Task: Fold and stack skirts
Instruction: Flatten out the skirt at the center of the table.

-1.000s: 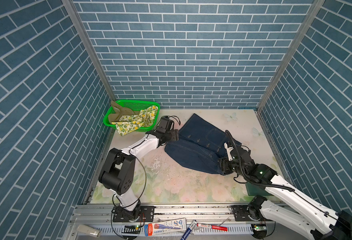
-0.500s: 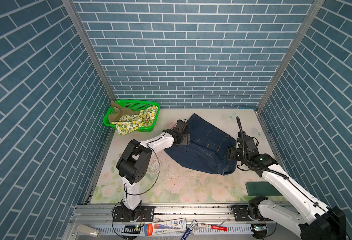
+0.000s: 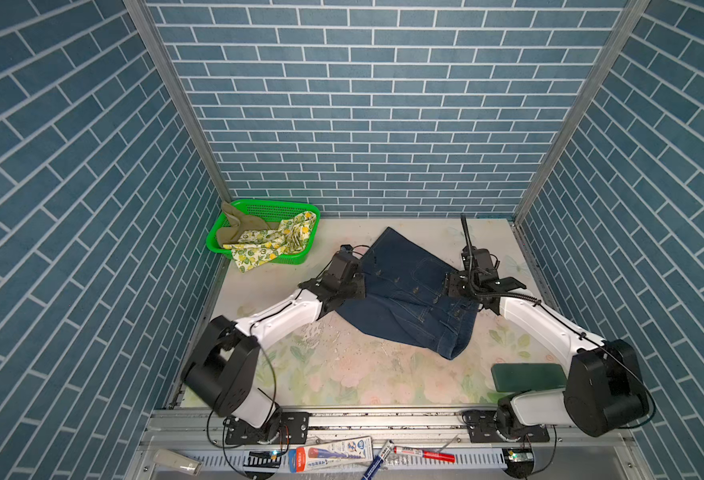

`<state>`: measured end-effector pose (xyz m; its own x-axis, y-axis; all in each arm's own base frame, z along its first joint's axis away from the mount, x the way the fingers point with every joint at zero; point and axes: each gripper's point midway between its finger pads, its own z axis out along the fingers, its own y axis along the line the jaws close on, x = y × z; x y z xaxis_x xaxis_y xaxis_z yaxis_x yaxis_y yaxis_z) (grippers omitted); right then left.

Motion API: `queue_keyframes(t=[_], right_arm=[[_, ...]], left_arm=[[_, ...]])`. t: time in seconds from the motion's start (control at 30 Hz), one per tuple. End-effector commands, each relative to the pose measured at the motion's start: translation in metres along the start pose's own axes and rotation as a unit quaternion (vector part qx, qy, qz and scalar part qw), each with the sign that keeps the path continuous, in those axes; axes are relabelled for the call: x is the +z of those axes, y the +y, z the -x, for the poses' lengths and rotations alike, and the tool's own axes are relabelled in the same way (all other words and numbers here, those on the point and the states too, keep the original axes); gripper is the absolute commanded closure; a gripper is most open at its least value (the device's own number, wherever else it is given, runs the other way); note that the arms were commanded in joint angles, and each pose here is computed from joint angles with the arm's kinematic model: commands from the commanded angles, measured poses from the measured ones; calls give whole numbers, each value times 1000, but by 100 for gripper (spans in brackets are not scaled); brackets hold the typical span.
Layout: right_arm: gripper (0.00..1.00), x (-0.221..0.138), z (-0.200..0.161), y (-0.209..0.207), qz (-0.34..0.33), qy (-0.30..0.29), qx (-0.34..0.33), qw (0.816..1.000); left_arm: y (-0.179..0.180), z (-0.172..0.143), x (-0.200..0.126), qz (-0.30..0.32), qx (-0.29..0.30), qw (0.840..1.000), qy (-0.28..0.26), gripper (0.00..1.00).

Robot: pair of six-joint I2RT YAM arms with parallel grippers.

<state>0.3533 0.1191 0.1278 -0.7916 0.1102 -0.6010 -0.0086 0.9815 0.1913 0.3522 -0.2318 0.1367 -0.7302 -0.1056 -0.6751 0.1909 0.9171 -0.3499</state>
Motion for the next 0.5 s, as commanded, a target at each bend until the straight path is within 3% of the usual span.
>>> queue_keyframes(t=[0.0,0.03,0.07,0.1,0.13,0.2,0.3,0.47], right_arm=[[29,9,14,0,9,-11,4,1000],[29,14,13,-1,7,-7,4,1000],[29,18,13,-3,4,-3,6,1000],[29,21,13,-4,4,-2,6,1000],[29,26,13,-5,5,3,8,1000],[29,32,15,-6,4,7,10,1000],[29,42,15,-8,0,16,15,1000],[29,51,13,-23,-12,18,42,999]], left_arm=[[17,-40,0,-15,-38,999,0,100],[25,-54,0,-11,-48,999,4,100],[32,-65,1,-9,-60,998,5,89],[37,-74,1,-9,-70,998,7,72],[41,-82,1,-10,-80,997,8,64],[44,-89,0,-12,-93,996,7,58],[45,-82,-9,11,-82,997,-1,41],[41,-56,-26,38,-50,998,-15,28]])
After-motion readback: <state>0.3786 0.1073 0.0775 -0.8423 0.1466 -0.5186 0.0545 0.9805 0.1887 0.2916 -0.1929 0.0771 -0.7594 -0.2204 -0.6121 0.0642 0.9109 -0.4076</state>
